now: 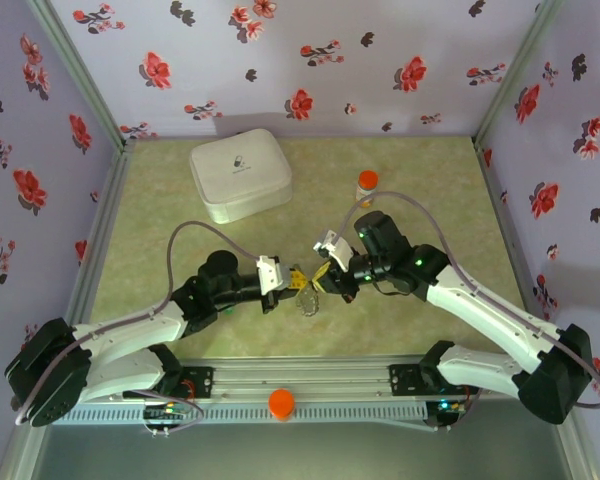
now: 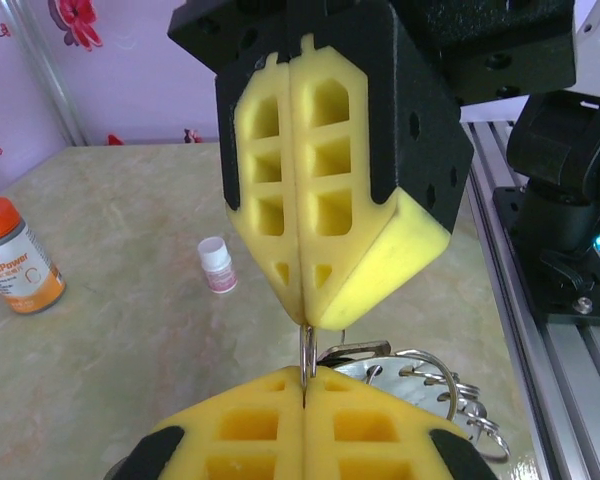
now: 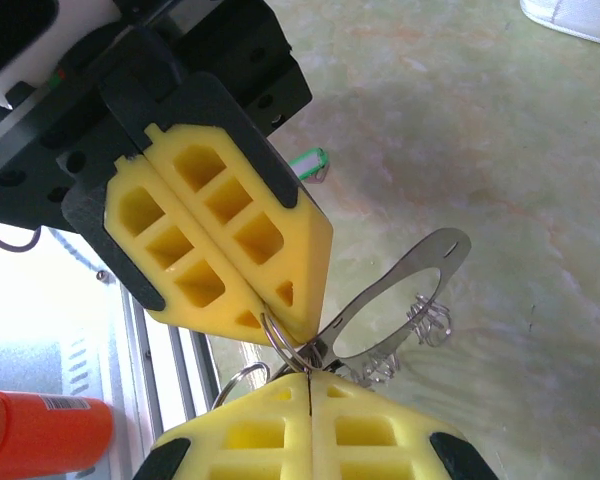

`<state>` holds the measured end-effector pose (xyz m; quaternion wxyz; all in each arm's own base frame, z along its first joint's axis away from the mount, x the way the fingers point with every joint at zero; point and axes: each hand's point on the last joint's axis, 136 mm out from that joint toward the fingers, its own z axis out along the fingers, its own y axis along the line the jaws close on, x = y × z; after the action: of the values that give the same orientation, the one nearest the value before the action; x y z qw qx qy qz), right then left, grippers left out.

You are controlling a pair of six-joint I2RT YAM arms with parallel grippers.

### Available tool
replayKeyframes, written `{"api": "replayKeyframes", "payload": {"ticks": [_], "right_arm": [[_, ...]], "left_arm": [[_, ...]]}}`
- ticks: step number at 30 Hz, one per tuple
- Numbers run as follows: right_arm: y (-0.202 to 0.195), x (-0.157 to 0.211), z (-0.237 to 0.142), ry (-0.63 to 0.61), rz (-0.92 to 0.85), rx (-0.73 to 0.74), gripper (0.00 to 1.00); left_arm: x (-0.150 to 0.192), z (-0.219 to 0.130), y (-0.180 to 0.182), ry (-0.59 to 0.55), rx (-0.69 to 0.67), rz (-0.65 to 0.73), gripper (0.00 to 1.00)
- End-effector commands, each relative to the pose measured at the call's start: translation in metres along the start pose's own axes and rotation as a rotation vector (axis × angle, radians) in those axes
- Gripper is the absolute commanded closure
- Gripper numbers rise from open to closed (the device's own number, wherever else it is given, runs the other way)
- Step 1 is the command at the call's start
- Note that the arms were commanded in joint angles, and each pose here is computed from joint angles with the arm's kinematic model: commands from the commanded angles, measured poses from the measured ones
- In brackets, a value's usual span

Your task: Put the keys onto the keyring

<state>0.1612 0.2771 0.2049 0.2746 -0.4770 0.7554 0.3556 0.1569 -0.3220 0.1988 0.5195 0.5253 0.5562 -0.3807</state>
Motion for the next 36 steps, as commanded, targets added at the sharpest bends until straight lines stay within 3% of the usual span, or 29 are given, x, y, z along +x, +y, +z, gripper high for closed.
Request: {"api": "replayKeyframes", "payload": {"ticks": [1, 6, 10, 12, 18, 21, 29, 36], "right_arm": [[-0.010, 0.010, 0.001, 0.023, 0.046, 0.036, 1.00], [-0.017, 0.019, 0.011, 0.031, 0.086, 0.037, 1.00], [-0.010, 0.001, 0.007, -0.055, 0.073, 0.004, 1.00], [-0.015, -0.004, 0.001, -0.099, 0.035, 0.055, 0.87], [0.003, -0.010, -0.012, -0.245, -0.191, 0.024, 0.70], [0.006, -0.011, -0.011, -0.282, -0.250, 0.017, 0.69], [-0.011, -0.005, -0.003, -0.224, -0.265, 0.084, 0.73], [0.002, -0.008, -0.003, -0.235, -0.268, 0.005, 0.80]], "left_arm": [[-0.024, -0.003, 0.000, -0.104, -0.012, 0.023, 1.00], [-0.031, -0.005, 0.000, -0.148, -0.016, 0.012, 1.00], [-0.029, -0.003, 0.000, -0.162, -0.011, -0.012, 1.00], [-0.026, -0.001, 0.000, -0.172, -0.012, -0.027, 1.00], [-0.026, 0.003, 0.001, -0.235, -0.005, -0.086, 1.00], [-0.024, 0.006, -0.001, -0.230, 0.019, -0.125, 1.00], [-0.025, 0.007, -0.009, -0.233, 0.073, -0.151, 1.00], [-0.026, 0.008, -0.011, -0.236, 0.088, -0.156, 1.00]]}}
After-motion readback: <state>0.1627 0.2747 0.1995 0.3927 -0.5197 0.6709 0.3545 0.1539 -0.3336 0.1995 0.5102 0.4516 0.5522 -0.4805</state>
